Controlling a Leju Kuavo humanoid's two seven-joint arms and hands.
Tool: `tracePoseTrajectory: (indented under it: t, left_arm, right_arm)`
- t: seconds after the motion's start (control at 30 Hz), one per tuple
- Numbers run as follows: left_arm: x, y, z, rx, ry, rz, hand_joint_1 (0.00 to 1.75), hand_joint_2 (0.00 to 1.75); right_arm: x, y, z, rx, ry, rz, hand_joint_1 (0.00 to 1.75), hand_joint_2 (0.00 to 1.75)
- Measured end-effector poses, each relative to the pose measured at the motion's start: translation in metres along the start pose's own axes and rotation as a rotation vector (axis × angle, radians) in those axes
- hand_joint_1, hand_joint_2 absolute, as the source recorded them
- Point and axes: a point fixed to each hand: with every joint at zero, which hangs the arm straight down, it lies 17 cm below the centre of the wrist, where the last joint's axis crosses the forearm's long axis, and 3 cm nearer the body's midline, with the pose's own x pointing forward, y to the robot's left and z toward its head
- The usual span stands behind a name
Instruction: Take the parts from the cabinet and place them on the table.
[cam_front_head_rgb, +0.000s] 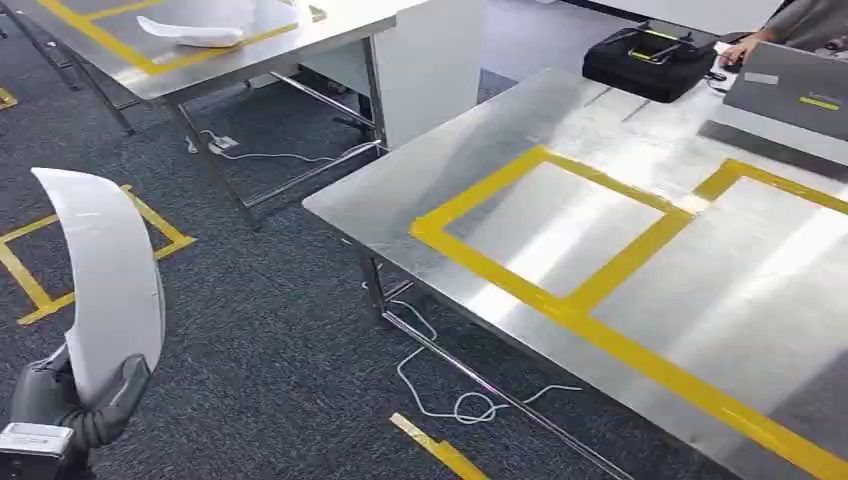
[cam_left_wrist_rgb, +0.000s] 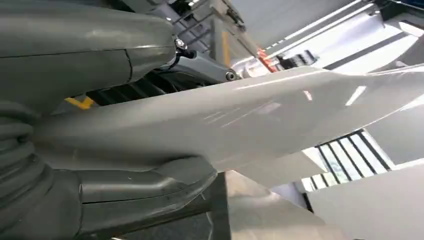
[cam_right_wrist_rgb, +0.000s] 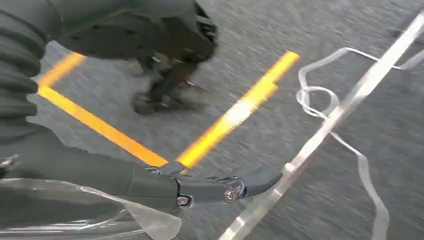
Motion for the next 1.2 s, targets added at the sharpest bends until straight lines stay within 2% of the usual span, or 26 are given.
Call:
tracePoseTrajectory:
  t: [0.33, 0.93, 1.2]
  left_arm:
    - [-0.004, -0.001, 0.004, -0.002, 0.009, 0.002, 1.75, 1.75]
    - [-0.005, -0.004, 0.004, -0.009, 0.01, 0.025, 1.75, 1.75]
    - [-0.007, -0.017, -0.006, -0.073, 0.016, 0.103, 1.75, 1.75]
  right_arm:
    - [-0.028, 0.003, 0.005, 0.03, 0.109, -0.082, 0.0, 1.75]
    - [-0.042, 0.004, 0.013, 0.05, 0.162, -0.107, 0.0, 1.75]
    - [-0.044, 0.004, 0.018, 0.066, 0.175, -0.06, 0.0, 1.75]
